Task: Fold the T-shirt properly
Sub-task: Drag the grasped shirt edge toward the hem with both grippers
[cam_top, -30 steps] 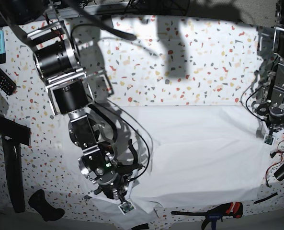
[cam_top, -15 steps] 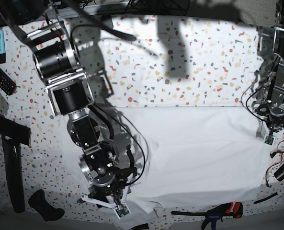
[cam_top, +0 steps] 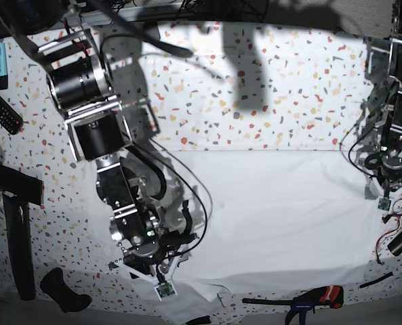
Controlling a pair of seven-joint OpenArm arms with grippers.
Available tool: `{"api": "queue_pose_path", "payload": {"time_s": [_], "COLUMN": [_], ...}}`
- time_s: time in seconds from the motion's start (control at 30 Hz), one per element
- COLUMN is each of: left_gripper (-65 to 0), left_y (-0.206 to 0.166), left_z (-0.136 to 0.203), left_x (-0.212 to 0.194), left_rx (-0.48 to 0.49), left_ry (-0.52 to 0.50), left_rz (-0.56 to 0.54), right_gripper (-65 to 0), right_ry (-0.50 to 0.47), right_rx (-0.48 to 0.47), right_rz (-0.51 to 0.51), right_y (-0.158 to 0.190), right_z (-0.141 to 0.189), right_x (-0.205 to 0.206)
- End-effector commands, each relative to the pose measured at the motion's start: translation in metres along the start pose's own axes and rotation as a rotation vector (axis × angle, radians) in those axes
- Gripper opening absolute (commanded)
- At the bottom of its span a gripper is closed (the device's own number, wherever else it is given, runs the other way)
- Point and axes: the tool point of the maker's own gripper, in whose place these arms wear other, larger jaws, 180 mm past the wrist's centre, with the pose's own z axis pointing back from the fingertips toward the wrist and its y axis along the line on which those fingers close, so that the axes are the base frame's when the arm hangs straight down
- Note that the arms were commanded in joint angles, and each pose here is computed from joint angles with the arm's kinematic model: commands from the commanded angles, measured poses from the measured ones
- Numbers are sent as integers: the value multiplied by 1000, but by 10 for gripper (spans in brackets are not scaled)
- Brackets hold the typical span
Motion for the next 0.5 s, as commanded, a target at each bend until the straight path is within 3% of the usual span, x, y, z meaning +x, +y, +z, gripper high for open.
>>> {"api": "queue_pose_path", "payload": {"time_s": [0.0,0.17,0.33,0.47], "left_gripper": [-650,-650,-650,-650], "left_y": [20,11,-45,-51], "left_z": [1,23,43,39], "left_x": [33,81,104,98], "left_rx": [43,-32,-355,-377], "left_ry": [-86,-156,-210,-211], "left_rz": [23,117,117,117], "right_gripper": [-348,-348,-348,-348], "right_ry": [-70,-28,35,93], "right_rx": [-22,-17,1,33], "right_rz": [4,8,0,8], "right_y": [-10,-8,-3,10], "right_z": [2,2,4,9], "right_x": [28,3,-34,-73]}}
